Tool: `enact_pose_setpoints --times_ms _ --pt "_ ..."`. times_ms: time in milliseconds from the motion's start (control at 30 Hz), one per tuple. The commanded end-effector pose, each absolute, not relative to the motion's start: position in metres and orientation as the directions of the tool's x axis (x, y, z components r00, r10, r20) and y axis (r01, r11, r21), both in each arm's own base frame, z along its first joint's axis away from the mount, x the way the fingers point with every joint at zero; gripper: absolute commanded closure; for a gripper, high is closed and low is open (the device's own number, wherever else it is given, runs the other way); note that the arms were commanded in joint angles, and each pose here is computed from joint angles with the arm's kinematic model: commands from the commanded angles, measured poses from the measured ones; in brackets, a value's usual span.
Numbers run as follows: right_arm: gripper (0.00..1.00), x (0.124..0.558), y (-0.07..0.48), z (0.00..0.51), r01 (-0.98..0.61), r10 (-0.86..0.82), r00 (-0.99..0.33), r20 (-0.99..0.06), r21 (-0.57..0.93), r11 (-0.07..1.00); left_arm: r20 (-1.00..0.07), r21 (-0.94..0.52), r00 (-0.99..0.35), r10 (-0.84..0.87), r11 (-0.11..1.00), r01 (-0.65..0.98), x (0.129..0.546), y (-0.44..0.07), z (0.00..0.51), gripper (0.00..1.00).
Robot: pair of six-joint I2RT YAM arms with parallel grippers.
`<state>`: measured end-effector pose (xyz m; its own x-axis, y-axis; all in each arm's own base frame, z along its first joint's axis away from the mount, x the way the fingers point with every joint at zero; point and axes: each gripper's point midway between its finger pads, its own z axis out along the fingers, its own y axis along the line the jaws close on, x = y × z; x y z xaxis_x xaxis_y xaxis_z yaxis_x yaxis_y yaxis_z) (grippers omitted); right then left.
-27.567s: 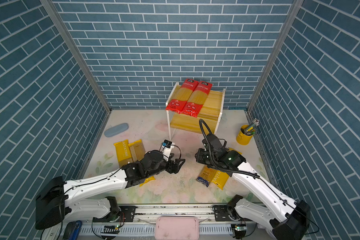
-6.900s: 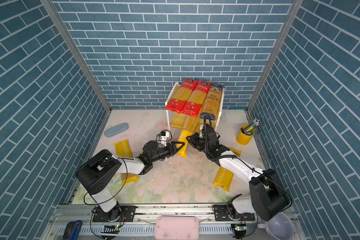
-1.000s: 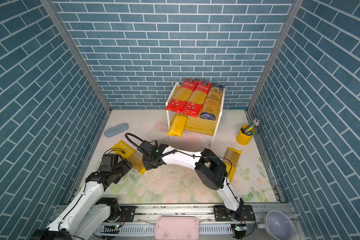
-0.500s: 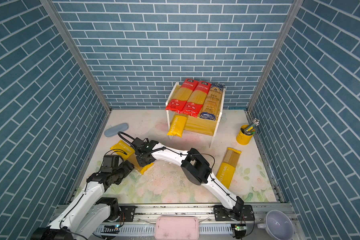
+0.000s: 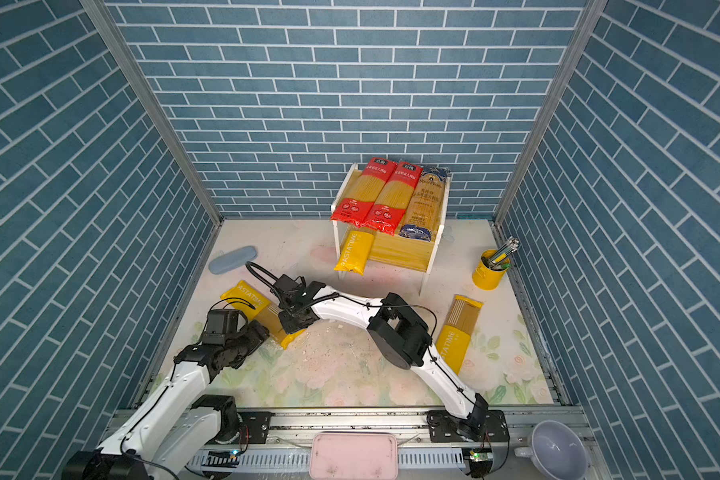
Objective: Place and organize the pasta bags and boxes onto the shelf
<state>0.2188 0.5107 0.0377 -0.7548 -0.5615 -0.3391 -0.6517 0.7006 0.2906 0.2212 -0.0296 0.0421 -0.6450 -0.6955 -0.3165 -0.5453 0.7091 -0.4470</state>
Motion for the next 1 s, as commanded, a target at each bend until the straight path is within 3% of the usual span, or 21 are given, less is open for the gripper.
enact_pose_setpoints --times_ms 0,200,367,667,767,833,967 --pt "0.69 0.182 0.452 -0.009 -0.618 -0.613 -0.784 -0.099 0.216 0.755 -0.339 -0.441 -0.645 -0.684 0.722 -0.533 0.226 -0.027 0.049 0.15" --pt "0.7 0.161 0.415 -0.003 -0.601 -0.604 -0.795 -0.057 0.215 0.77 -0.346 -0.438 -0.65 -0.676 0.729 -0.525 0.229 -0.027 0.05 0.15" --pt "0.7 0.159 0.405 0.028 -0.601 -0.593 -0.798 -0.111 0.228 0.766 -0.358 -0.431 -0.657 -0.663 0.742 -0.514 0.232 -0.027 0.051 0.15" --pt "0.65 0.205 0.456 0.078 -0.587 -0.508 -0.806 -0.304 0.29 0.756 -0.367 -0.478 -0.649 -0.667 0.733 -0.484 0.24 -0.032 0.056 0.15" --pt "0.6 0.224 0.474 0.081 -0.574 -0.475 -0.811 -0.343 0.302 0.761 -0.369 -0.491 -0.646 -0.668 0.73 -0.475 0.242 -0.034 0.057 0.15" --pt "0.51 0.236 0.483 0.083 -0.571 -0.459 -0.806 -0.374 0.289 0.768 -0.374 -0.499 -0.643 -0.668 0.73 -0.468 0.244 -0.035 0.059 0.16" --pt "0.47 0.248 0.5 0.06 -0.56 -0.459 -0.818 -0.347 0.292 0.776 -0.362 -0.503 -0.642 -0.675 0.722 -0.475 0.244 -0.036 0.054 0.16"
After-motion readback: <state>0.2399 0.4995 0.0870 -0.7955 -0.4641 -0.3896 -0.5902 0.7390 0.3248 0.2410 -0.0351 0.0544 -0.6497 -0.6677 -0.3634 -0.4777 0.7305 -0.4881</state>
